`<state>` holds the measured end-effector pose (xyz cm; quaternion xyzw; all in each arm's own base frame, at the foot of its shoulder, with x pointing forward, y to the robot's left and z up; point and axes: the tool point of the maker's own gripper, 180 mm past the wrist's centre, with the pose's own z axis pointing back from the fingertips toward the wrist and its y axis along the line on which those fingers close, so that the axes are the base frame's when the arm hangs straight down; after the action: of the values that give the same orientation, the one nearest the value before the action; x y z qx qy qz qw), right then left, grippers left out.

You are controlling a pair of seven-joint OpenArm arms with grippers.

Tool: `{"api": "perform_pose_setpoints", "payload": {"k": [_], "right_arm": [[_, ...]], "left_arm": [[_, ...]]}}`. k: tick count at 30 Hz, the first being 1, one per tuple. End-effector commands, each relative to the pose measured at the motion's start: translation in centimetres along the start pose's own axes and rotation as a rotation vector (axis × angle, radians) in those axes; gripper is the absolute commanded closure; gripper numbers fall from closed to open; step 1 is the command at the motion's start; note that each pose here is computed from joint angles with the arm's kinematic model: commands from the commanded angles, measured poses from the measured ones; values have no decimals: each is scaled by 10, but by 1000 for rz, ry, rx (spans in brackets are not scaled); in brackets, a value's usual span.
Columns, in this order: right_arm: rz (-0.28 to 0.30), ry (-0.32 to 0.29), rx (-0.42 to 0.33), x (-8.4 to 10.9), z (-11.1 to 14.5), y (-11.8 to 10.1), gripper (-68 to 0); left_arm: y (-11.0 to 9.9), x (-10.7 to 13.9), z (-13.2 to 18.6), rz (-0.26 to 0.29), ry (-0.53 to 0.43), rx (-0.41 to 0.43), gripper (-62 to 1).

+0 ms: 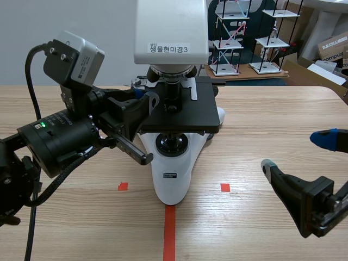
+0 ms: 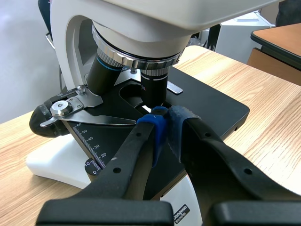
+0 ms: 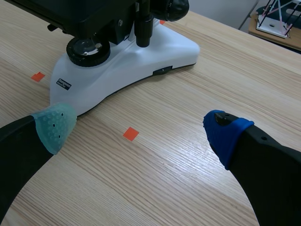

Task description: Return to the home posture

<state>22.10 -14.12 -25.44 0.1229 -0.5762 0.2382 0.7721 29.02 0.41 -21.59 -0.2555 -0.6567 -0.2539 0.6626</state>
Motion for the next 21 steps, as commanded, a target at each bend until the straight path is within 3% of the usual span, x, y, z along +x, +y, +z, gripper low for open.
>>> {"api": "perform_pose_setpoints", "payload": {"k": [1, 15, 21], "right_arm": [[9, -31, -5, 10, 0, -3, -595], [9, -31, -5, 10, 0, -3, -595], [9, -31, -5, 10, 0, -3, -595]], "left_arm": [[-2, 14, -2, -3, -50, -7, -25], [-1, 10, 2, 0, -39, 0, -26], [14, 2, 29, -1, -44, 55, -28]]}}
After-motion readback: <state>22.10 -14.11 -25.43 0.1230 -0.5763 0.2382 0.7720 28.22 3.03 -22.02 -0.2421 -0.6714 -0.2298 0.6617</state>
